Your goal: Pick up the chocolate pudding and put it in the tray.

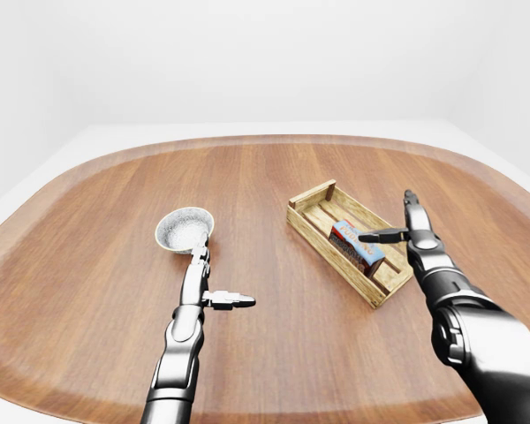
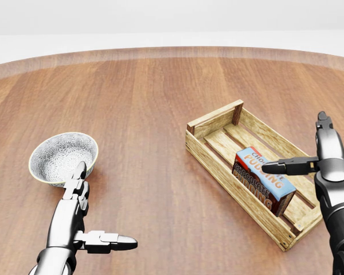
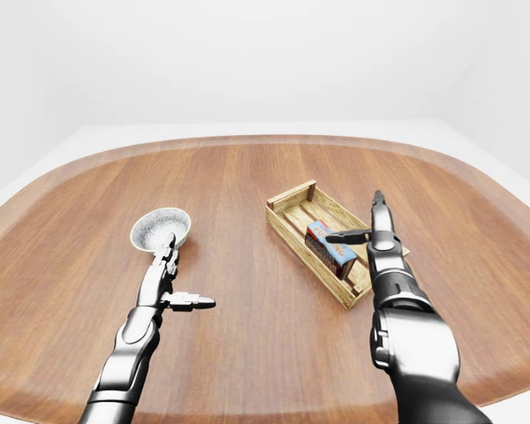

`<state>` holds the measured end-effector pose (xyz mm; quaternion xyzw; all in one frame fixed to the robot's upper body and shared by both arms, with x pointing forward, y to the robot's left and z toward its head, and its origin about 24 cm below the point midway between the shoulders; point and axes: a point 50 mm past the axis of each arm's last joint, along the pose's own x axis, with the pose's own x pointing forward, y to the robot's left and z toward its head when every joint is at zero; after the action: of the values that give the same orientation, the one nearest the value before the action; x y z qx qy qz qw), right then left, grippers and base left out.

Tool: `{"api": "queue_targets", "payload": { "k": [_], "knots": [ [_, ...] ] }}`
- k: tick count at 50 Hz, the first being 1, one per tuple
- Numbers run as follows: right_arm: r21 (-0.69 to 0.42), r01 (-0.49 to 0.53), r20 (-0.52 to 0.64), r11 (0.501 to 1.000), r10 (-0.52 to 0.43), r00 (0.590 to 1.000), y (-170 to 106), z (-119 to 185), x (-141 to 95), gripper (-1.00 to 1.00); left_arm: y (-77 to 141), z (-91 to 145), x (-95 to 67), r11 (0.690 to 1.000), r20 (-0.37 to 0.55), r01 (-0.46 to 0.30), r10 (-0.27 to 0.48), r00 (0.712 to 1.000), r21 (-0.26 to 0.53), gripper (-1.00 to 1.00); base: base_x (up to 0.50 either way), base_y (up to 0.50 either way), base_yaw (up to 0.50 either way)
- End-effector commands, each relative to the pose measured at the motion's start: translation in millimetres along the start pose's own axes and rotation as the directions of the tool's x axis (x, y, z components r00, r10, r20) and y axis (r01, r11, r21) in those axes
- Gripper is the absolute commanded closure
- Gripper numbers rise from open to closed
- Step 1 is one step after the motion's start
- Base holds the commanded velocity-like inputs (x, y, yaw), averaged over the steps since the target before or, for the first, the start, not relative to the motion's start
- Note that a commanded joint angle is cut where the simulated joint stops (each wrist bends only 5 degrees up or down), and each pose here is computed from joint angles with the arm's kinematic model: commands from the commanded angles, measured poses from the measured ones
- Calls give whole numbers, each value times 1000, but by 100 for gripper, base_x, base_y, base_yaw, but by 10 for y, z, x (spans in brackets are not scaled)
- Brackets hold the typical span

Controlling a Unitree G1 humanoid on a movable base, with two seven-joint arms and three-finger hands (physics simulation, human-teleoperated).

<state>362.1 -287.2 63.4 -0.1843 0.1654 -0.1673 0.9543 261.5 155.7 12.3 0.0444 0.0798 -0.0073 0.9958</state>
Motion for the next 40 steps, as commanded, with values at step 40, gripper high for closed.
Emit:
{"api": "queue_targets", "payload": {
  "k": [40],
  "knots": [
    [170, -56, 410, 984, -19, 912, -664, 1437, -42, -100, -4, 8, 4, 1000, 0, 2, -2, 1000, -8, -100, 0, 0, 0]
  ]
}}
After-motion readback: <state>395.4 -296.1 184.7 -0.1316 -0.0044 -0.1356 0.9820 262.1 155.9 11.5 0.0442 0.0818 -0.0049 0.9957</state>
